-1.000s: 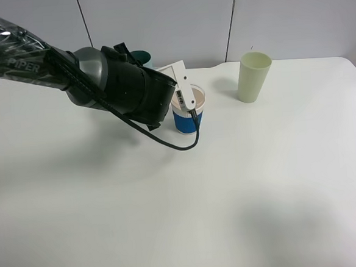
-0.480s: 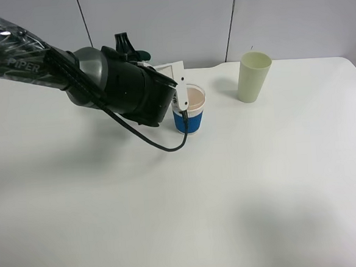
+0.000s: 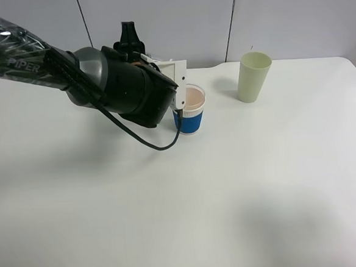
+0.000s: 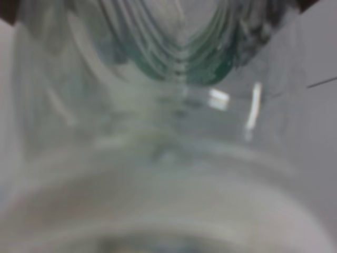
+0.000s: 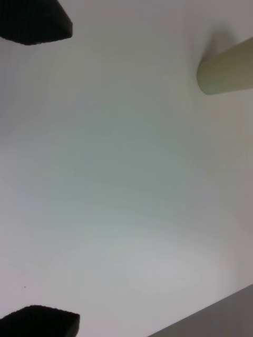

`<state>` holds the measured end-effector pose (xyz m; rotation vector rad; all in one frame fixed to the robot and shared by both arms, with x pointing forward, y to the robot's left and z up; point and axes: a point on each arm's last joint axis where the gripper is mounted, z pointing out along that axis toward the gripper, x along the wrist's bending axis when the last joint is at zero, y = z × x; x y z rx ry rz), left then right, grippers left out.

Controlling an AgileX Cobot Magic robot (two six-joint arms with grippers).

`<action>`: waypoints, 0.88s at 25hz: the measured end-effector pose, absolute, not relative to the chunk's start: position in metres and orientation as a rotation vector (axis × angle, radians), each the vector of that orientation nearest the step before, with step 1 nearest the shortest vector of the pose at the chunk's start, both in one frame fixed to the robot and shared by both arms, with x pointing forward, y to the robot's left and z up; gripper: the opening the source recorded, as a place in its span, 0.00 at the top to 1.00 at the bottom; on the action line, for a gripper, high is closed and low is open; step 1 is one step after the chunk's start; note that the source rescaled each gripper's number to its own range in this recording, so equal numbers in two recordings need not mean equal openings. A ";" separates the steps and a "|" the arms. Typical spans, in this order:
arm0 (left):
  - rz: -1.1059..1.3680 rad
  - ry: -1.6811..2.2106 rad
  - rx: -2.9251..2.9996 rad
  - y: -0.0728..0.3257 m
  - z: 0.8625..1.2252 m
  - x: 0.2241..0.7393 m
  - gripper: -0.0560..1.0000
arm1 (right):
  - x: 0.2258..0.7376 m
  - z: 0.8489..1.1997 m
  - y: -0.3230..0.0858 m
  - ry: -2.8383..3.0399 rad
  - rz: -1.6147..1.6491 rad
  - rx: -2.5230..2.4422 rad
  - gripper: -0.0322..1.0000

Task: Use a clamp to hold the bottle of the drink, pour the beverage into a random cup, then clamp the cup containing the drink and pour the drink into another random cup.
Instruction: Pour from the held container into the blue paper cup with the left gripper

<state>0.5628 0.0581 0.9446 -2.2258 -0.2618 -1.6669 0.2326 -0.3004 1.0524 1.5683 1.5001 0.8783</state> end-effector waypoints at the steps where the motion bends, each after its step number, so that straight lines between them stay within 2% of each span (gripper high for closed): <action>1: -1.673 -0.256 -2.219 0.058 0.945 0.563 0.90 | 0.233 1.052 -0.300 1.500 0.878 1.568 0.00; 22: -1.763 -0.156 -2.138 0.055 0.953 0.566 0.90 | 0.233 1.052 -0.300 1.500 0.878 1.568 0.00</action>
